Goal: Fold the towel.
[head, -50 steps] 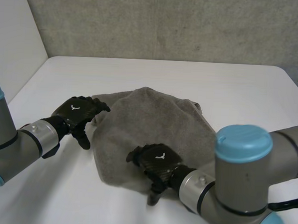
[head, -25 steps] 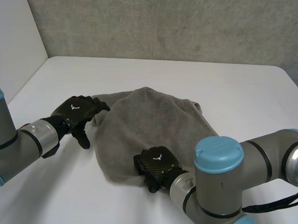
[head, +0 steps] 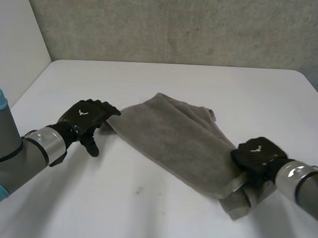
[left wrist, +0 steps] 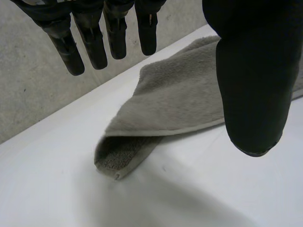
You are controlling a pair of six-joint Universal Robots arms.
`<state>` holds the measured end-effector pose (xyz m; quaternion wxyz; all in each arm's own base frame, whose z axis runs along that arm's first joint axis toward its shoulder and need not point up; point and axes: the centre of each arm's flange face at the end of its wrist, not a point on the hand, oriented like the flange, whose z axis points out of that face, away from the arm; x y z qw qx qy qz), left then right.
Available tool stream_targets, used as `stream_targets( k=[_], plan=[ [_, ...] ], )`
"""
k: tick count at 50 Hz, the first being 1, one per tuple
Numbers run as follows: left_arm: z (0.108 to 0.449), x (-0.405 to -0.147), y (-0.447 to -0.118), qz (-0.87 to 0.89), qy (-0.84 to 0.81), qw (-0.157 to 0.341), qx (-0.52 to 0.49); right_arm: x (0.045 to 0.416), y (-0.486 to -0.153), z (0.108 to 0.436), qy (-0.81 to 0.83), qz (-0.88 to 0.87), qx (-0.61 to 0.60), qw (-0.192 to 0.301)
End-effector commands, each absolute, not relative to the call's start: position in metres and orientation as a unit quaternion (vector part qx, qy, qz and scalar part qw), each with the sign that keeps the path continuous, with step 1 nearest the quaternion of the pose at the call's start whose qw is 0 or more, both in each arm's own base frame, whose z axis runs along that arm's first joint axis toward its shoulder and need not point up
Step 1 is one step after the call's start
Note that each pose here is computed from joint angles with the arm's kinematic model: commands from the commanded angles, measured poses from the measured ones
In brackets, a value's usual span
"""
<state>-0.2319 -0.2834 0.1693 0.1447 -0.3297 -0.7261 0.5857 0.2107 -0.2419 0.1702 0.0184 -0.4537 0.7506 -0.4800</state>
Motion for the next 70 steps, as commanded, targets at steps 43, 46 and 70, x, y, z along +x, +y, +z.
stream_targets(
  k=[43, 46, 70],
  plan=[
    [0.106, -0.285, -0.38, 0.608, -0.71, 0.045, -0.352, 0.152, -0.305, 0.178, 0.77, -0.514, -0.378, 0.007],
    [0.112, -0.285, -0.381, 0.613, -0.706, 0.046, -0.351, 0.152, -0.306, 0.179, 0.768, -0.517, -0.378, 0.005],
    [0.302, -0.264, -0.314, 0.744, -0.587, 0.028, -0.317, 0.155, -0.315, 0.309, 0.719, -0.62, -0.315, 0.015]
  ],
)
